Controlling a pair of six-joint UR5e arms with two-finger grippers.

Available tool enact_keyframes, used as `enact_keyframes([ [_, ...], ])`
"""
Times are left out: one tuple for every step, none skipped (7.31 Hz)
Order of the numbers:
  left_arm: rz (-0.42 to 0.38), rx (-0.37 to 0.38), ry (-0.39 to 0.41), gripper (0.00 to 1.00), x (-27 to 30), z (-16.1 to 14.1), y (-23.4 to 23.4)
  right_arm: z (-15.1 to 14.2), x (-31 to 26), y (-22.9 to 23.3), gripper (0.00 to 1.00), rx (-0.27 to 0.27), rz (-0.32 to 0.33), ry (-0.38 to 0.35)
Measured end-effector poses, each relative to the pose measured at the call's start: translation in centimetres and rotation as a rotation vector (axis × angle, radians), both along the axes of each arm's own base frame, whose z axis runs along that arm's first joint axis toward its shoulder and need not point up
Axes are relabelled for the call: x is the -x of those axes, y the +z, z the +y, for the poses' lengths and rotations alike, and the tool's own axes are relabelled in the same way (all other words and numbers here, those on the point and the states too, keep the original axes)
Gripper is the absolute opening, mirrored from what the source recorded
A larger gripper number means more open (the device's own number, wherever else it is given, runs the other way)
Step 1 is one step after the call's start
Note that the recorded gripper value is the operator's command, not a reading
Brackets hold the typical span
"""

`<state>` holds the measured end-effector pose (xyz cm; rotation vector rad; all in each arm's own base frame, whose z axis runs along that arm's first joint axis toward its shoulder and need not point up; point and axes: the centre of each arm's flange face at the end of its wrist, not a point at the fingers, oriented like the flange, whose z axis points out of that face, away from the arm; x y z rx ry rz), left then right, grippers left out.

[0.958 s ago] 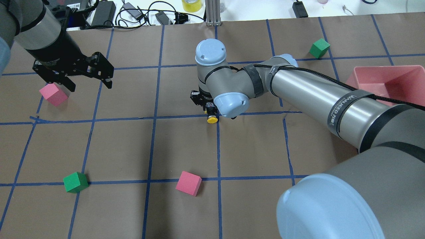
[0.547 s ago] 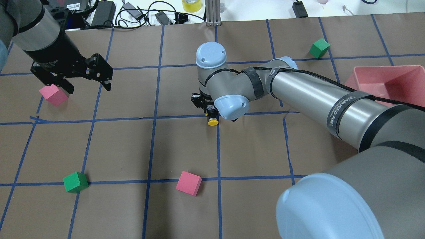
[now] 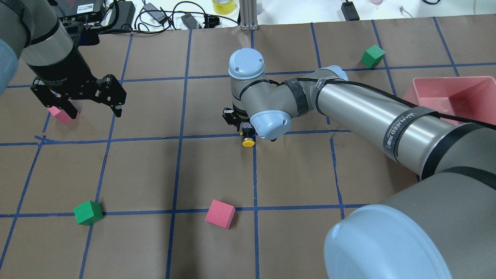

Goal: Align button upright
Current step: 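Set the button switch on the table center and release it, right gripper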

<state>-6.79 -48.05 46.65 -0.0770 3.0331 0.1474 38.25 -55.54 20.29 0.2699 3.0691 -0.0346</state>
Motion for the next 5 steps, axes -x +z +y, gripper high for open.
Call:
enact_keyframes([
  [0.003,-0.004,-0.006,1.00,0.1,0.0,-0.2,0.1,0.1,1.0,1.00,0.013,-0.005,0.011],
  [0.022,-0.006,-0.008,1.00,0.5,-0.1,-0.6,0.0,0.4,2.1,1.00,0.028,-0.008,0.027],
  [0.048,0.001,-0.009,1.00,0.9,-0.1,-0.9,-0.3,1.6,4.1,1.00,0.046,-0.006,0.055],
  [0.062,0.009,-0.011,1.00,1.3,-0.2,-1.2,-0.8,4.5,7.0,1.00,0.045,0.006,0.075],
  [0.069,0.016,-0.023,1.00,2.2,-0.1,-1.9,-1.4,9.0,10.7,1.00,0.025,0.018,0.095],
])
